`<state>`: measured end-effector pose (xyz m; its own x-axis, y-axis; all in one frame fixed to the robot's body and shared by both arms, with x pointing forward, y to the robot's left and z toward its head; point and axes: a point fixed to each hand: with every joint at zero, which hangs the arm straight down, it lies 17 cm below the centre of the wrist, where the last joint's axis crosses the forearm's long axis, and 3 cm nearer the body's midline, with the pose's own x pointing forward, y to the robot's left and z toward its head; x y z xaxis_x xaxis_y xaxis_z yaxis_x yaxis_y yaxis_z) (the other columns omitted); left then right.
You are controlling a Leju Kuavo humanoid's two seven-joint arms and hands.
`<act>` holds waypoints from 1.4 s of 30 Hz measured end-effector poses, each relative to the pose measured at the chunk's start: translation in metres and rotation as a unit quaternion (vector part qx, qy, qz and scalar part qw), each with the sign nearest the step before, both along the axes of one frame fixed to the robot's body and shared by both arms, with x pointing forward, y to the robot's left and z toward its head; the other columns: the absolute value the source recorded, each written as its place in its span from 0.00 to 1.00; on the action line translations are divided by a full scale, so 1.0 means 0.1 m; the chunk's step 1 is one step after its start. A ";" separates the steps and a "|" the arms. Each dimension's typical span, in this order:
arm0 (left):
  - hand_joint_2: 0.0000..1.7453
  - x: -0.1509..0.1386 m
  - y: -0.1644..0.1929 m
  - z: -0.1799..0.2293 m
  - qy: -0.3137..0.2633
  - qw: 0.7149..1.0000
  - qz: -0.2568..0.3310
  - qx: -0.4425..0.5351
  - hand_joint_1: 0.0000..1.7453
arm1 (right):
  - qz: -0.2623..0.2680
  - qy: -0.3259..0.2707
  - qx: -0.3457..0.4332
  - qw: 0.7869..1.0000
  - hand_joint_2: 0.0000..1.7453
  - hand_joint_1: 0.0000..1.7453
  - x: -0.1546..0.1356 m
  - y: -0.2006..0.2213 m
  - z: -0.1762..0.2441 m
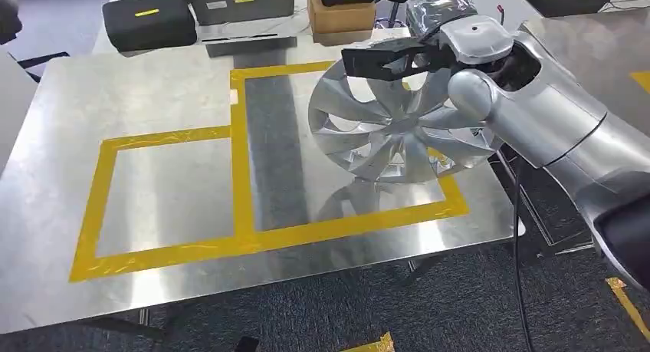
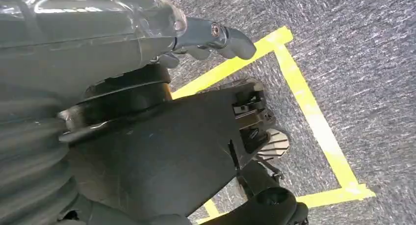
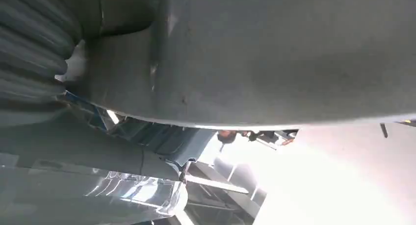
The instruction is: Take the parts from the cabinet and place them on the table.
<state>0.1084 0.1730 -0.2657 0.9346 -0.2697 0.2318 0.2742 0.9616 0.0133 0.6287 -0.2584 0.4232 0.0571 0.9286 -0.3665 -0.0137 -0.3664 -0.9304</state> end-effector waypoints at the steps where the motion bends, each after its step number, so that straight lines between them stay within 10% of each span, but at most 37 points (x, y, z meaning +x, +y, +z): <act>1: 1.00 0.00 0.00 0.00 0.000 1.000 0.000 0.000 0.00 | 0.003 0.001 0.000 1.000 1.00 1.00 0.00 0.02 0.00; 17: 1.00 0.02 -0.01 0.01 -0.005 1.000 -0.006 -0.001 0.00 | 0.211 0.003 0.014 0.977 1.00 1.00 -0.20 1.41 -0.08; 42: 1.00 0.01 -0.02 0.01 -0.004 1.000 -0.009 -0.003 0.00 | 0.263 -0.002 0.040 0.964 1.00 1.00 -0.38 1.90 -0.02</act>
<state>0.1094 0.1709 -0.2651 0.9275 -0.2853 0.2416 0.2918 0.9564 0.0093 0.5904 -0.0685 0.4208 -0.4275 0.8550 -0.2936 0.1579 -0.2492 -0.9555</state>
